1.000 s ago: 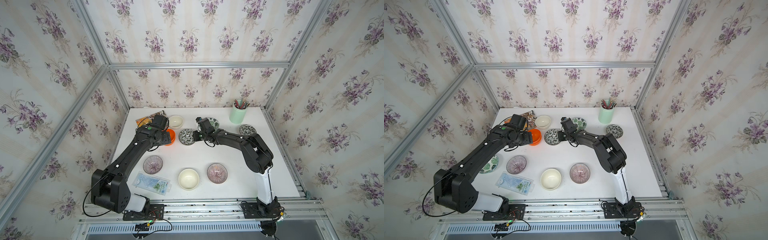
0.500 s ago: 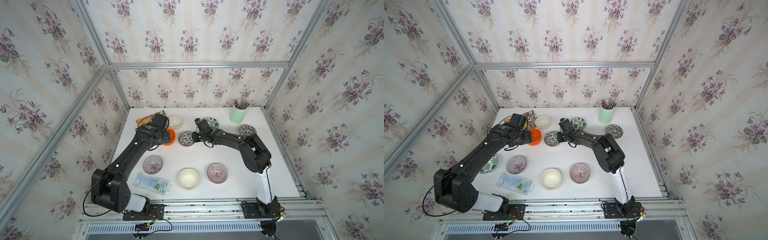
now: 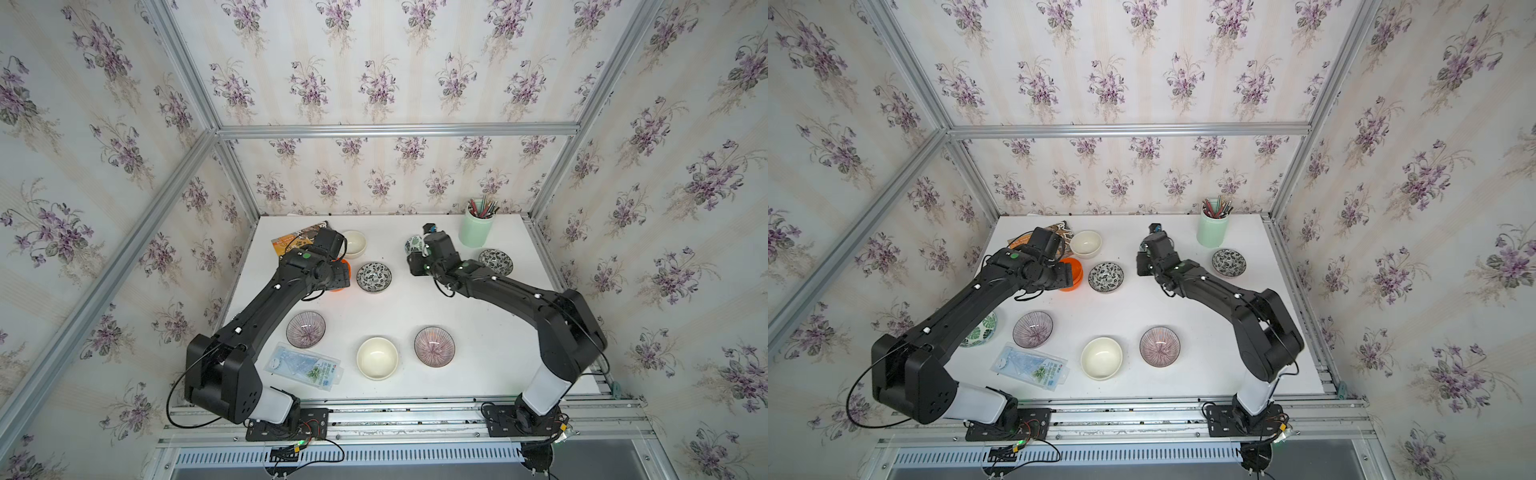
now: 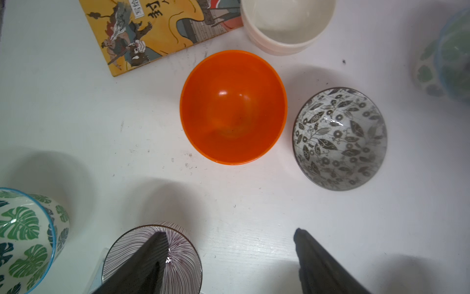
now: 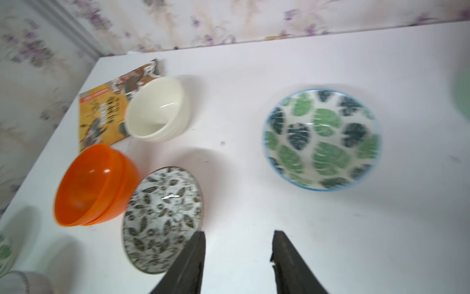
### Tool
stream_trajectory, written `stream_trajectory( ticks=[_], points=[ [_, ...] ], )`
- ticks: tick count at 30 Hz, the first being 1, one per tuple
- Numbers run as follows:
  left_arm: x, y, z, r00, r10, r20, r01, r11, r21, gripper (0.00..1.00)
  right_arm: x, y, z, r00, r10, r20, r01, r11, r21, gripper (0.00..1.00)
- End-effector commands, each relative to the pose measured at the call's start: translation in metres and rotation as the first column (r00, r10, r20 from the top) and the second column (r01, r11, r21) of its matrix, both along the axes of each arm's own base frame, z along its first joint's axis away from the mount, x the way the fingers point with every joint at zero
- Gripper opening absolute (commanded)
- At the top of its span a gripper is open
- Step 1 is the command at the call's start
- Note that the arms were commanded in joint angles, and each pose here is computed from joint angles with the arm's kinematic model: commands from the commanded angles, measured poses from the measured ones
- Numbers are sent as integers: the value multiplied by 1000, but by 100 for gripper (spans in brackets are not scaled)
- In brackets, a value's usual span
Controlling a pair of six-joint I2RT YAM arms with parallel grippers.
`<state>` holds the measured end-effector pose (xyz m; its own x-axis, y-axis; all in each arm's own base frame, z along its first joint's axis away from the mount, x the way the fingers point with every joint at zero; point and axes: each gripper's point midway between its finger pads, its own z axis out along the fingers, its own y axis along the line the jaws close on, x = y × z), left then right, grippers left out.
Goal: Stack the bowls
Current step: Pick up the bowl from the center of the board.
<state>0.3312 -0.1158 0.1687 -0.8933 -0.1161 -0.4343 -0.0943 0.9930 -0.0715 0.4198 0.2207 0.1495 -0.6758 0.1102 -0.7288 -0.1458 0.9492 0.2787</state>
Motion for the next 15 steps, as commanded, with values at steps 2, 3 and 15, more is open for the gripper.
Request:
stream_trajectory(
  ticks=[2,3,15],
  points=[
    [5,-21,2,998,-62,9,62,998,1,82,-7,-136,-17,932,-351,-88,355,935,25,49],
    [7,-24,2,998,-67,10,67,998,0,82,-11,-163,-20,905,-414,-95,419,907,38,50],
    [12,-39,-5,996,-90,-2,90,996,4,82,-4,-260,-56,784,-584,-211,612,785,100,51]
  ],
)
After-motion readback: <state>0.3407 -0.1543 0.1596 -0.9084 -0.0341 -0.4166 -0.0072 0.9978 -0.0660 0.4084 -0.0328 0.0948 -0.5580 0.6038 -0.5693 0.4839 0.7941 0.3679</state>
